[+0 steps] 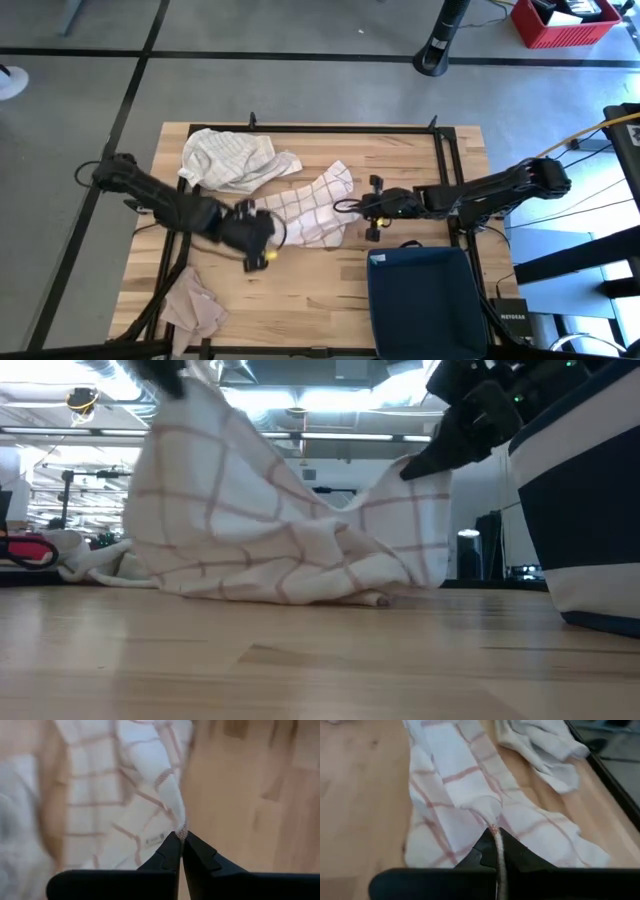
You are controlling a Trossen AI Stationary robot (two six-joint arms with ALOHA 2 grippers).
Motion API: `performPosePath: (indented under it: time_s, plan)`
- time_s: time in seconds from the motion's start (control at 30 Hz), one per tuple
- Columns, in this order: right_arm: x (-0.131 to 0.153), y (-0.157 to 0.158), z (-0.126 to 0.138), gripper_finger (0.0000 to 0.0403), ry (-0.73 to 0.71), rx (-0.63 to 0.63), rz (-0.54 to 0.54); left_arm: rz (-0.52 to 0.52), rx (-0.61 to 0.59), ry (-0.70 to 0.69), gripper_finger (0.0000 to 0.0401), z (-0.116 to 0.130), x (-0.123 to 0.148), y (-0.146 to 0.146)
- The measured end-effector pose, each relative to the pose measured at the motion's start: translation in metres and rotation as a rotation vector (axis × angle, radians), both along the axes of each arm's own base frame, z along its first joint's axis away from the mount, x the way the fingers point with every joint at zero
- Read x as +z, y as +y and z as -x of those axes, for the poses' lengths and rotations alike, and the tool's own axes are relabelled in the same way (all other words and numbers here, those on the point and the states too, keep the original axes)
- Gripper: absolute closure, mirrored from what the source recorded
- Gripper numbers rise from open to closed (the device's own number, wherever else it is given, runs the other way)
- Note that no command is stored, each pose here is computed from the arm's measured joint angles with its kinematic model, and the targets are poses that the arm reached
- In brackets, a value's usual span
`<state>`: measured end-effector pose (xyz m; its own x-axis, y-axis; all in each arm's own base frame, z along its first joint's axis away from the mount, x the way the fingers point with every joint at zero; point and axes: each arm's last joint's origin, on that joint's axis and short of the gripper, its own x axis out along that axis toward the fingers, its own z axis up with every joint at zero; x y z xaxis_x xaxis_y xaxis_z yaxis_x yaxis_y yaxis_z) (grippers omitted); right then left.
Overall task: Fold towel
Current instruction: Fold the white patterned towel
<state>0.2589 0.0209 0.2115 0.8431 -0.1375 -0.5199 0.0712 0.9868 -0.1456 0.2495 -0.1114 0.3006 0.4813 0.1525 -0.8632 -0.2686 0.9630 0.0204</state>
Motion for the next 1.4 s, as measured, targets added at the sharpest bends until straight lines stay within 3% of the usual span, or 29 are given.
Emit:
performPosePath:
  time_s: [0.2, 0.33, 0.43, 0.57, 0.7, 0.77, 0.93, 1.03, 1.4]
  plan:
    - [-0.009, 0.003, -0.011, 0.0402, -0.013, 0.056, -0.031, 0.073, 0.031, 0.008, 0.0390, 0.007, -0.057, -0.036]
    - [-0.010, 0.003, -0.011, 0.0402, -0.014, 0.056, -0.031, 0.097, -0.072, -0.001, 0.0380, -0.002, -0.088, -0.048]
    - [-0.009, 0.003, -0.012, 0.0402, -0.022, 0.056, -0.032, 0.089, -0.134, 0.049, 0.0352, -0.009, -0.102, -0.048]
    - [-0.008, 0.003, -0.012, 0.0402, -0.035, 0.041, -0.058, 0.131, -0.212, 0.165, 0.0298, -0.013, -0.097, -0.039]
    - [-0.008, 0.005, -0.012, 0.0402, -0.041, 0.018, -0.111, 0.235, -0.196, 0.304, 0.0257, -0.007, -0.069, -0.025]
    - [-0.008, 0.009, -0.012, 0.0402, -0.042, 0.023, -0.128, 0.204, -0.155, 0.319, 0.0247, 0.001, -0.057, -0.019]
    - [-0.005, 0.026, -0.011, 0.0402, -0.069, 0.067, -0.162, -0.116, -0.024, 0.185, 0.0243, 0.024, -0.049, -0.005]
    - [-0.005, 0.032, -0.009, 0.0402, -0.077, 0.051, -0.157, -0.153, 0.066, 0.163, 0.0242, 0.026, -0.064, 0.009]
    - [-0.005, 0.034, -0.008, 0.0402, -0.083, -0.006, -0.110, 0.122, 0.076, 0.180, 0.0242, 0.015, -0.124, 0.054]
